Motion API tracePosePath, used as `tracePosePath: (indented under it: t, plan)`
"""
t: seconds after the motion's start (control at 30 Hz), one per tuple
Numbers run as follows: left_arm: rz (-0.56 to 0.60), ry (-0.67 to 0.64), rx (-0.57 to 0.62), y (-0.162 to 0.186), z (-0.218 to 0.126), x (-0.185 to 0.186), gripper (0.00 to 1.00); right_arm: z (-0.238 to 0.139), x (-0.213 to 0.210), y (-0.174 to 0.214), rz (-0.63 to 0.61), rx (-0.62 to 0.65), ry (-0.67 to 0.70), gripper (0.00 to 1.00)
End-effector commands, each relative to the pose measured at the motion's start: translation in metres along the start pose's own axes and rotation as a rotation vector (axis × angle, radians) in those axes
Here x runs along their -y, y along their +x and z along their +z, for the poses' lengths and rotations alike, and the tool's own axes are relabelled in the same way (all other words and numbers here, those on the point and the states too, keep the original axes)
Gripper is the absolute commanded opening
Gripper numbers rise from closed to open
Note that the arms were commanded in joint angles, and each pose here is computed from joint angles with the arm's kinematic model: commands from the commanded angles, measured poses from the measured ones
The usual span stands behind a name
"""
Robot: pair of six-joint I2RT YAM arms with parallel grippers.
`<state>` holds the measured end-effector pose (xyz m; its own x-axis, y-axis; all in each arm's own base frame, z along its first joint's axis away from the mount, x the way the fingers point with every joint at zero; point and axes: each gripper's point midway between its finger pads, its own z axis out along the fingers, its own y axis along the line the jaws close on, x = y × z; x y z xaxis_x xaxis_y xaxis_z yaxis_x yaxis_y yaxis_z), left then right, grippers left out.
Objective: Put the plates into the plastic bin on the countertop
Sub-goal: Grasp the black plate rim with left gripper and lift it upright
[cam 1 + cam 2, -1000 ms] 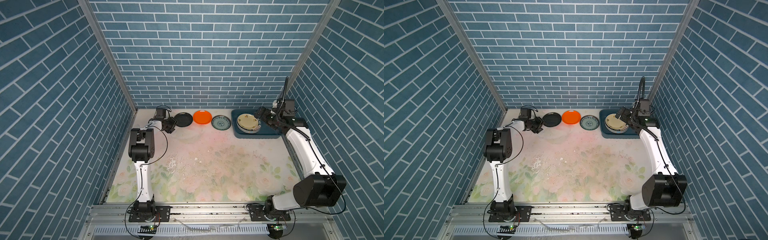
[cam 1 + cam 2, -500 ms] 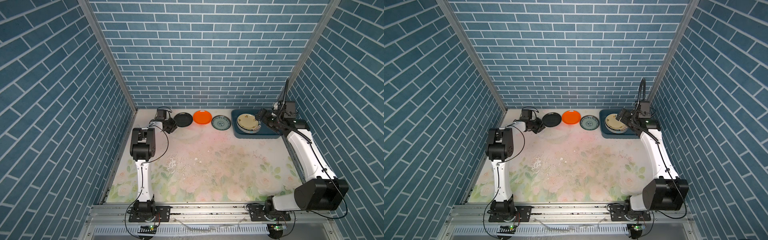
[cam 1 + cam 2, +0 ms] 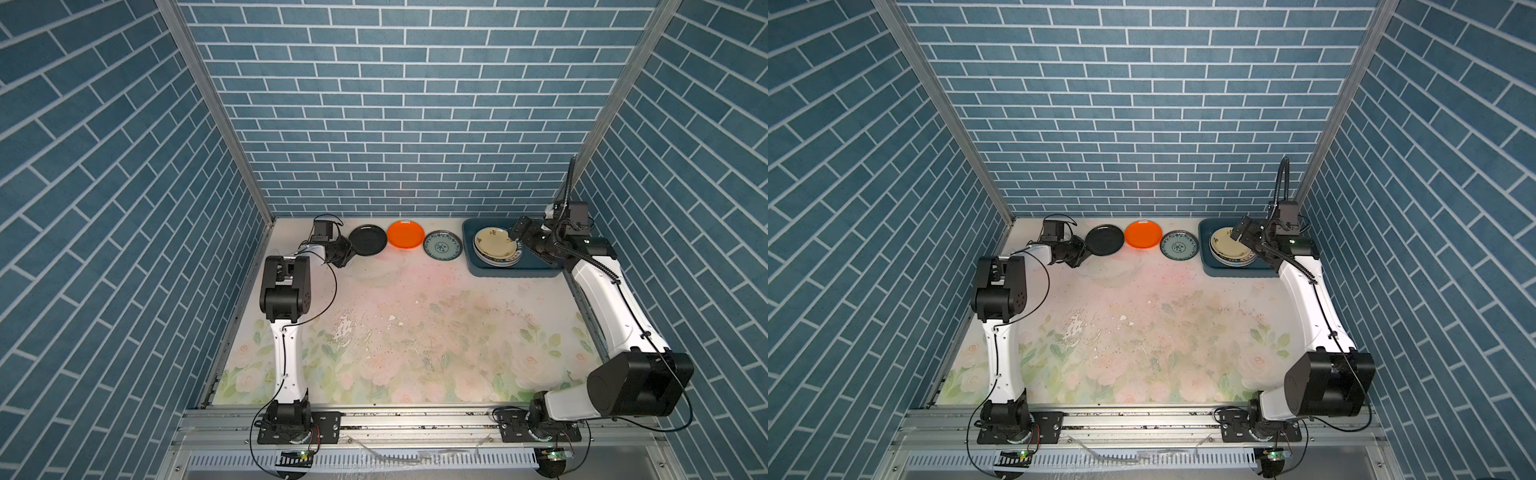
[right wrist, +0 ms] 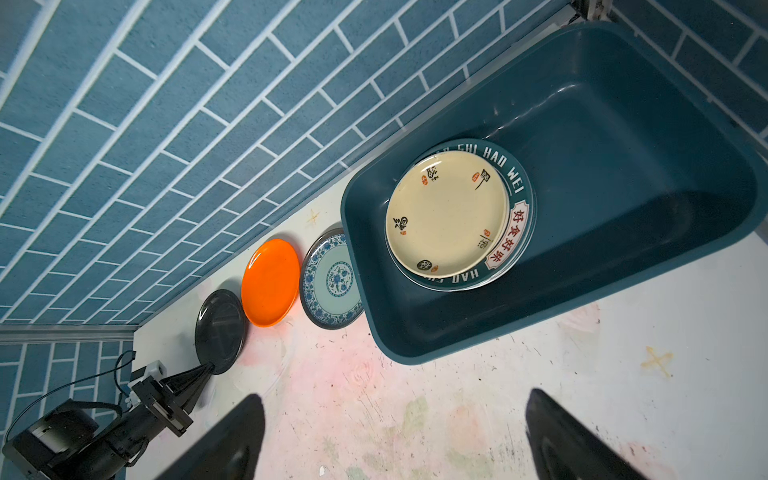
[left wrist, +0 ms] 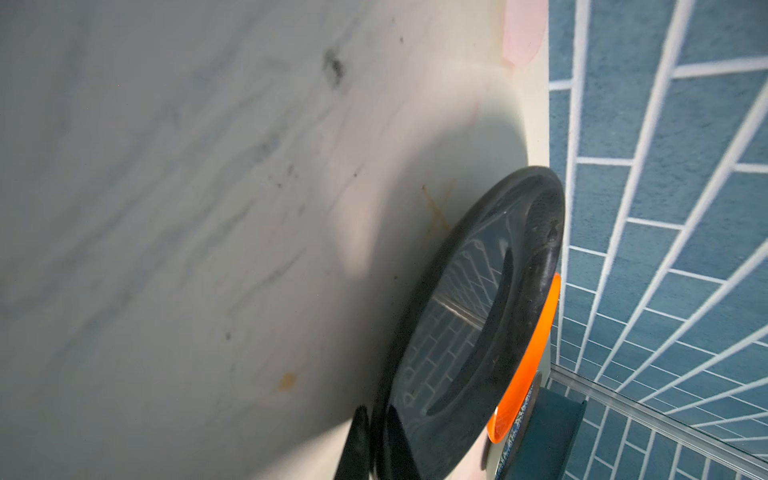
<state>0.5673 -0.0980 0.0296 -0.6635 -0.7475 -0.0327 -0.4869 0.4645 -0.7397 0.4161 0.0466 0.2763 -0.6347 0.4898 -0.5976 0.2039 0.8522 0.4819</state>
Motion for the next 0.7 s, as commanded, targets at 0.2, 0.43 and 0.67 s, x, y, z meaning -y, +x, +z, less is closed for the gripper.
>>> tracePosePath:
  t: [0.2,0.43,0.67]
  plan:
    - [-0.029,0.096,0.008,0.011,-0.041,0.037,0.00,0.012,-0.024,-0.007,0.010,-0.007,-0.125,0.97]
    - [0.017,0.159,-0.009,0.030,-0.083,0.075,0.00,0.040,-0.059,-0.002,-0.020,-0.082,-0.279,0.96]
    - [0.126,0.189,-0.085,0.070,-0.121,0.112,0.00,0.062,-0.109,0.009,-0.075,-0.169,-0.448,0.95]
